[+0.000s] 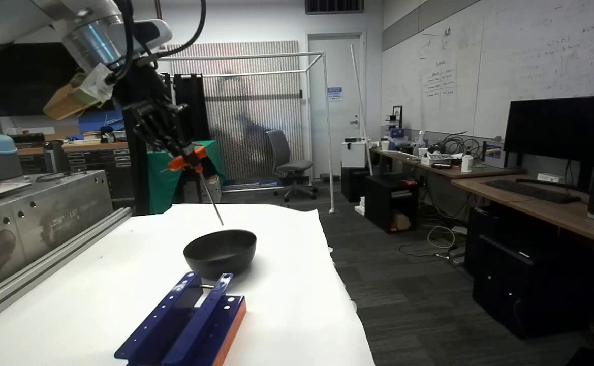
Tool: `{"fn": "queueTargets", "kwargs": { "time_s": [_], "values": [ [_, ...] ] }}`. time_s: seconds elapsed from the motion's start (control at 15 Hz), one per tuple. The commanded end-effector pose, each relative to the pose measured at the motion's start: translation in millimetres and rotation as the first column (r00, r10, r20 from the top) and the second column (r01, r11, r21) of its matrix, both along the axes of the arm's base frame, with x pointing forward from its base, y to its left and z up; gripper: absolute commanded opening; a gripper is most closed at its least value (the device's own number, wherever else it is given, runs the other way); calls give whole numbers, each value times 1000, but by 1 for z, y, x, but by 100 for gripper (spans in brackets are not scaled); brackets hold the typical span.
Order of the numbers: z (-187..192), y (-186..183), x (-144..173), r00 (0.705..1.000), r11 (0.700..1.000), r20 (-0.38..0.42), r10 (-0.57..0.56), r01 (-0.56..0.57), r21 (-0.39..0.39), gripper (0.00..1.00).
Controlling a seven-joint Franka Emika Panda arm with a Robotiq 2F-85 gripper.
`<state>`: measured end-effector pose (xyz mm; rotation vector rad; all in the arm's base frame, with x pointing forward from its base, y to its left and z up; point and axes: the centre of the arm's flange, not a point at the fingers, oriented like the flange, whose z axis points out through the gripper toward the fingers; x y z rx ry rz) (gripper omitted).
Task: Remove the screwdriver from the object and put it in the bowl
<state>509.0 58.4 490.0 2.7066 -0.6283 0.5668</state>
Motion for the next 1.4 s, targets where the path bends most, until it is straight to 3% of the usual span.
{"fn": "queueTargets", "kwargs": {
  "time_s": [0.0,0.2,0.53,0.87,1.33],
  "values": [
    [-35,20,21,989,982,72,128,-116,-150,13],
    [-79,34,39,959,933,83,272,-242,-266,13],
    [-127,58,55,904,881,110,414,-368,-298,13],
    [-159,62,66,881,863,116,458,-410,-294,13],
    [-210,59,69,880,851,57,472,-438,-289,14]
  ]
}}
